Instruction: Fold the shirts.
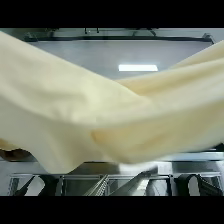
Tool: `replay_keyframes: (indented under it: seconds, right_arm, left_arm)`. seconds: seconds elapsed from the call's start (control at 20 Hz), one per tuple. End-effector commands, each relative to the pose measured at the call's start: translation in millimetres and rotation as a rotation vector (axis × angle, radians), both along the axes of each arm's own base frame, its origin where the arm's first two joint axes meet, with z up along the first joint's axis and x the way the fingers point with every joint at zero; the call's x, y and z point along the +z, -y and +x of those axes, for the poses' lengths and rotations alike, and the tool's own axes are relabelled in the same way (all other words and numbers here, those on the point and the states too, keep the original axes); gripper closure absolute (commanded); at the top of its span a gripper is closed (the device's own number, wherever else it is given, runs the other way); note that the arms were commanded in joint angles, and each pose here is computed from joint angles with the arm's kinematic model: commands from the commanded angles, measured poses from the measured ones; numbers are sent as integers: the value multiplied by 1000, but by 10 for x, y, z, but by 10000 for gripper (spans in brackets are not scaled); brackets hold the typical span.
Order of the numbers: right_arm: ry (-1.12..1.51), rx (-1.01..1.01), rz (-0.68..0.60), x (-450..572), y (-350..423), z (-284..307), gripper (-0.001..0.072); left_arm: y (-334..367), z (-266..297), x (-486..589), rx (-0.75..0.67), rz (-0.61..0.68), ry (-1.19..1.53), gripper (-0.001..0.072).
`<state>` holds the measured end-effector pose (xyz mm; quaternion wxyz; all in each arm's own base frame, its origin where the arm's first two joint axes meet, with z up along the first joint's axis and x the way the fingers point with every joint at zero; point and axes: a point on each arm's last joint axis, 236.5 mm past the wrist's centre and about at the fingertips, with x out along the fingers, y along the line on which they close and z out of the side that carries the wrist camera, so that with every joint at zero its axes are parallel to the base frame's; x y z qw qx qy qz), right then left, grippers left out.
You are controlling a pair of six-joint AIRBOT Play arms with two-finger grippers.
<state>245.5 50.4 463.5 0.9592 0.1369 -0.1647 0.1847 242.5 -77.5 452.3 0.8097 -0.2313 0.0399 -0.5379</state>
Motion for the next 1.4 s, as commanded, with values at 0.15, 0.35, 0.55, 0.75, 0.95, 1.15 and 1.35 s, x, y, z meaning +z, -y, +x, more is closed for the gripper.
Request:
replay_keyframes:
  seconds: [0.15, 0.35, 0.55, 0.75, 0.95, 1.15, 1.35]
  right_arm:
    - [-554, 257, 54, -1877, 18, 1483, 692]
    - [-925, 233, 150, -3687, -62, 2380, 691]
    - [-1105, 164, 173, -4852, 68, 2762, 690]
    - [-1028, 214, 188, -4370, 283, 2822, 300]
    - [-1153, 281, 192, -4142, 626, 2198, 397]
    - [-1575, 253, 249, -4916, 678, 943, 416]
    - [-1798, 106, 333, -5514, 443, -164, 230]
  left_arm:
    - [-9, 1326, -2092, -16, 194, -590, 688]
    - [170, 1943, -3849, -60, 330, -910, 690]
    - [34, 2464, -4643, -129, 202, -1108, 689]
    - [-421, 2866, -4073, -181, -71, -1000, 15]
    - [-886, 2682, -3676, -177, -38, -975, -13]
    - [-1083, 2213, -3794, -135, 38, -1091, 0]
    - [-1032, 1485, -4187, -106, 79, -1260, 1]
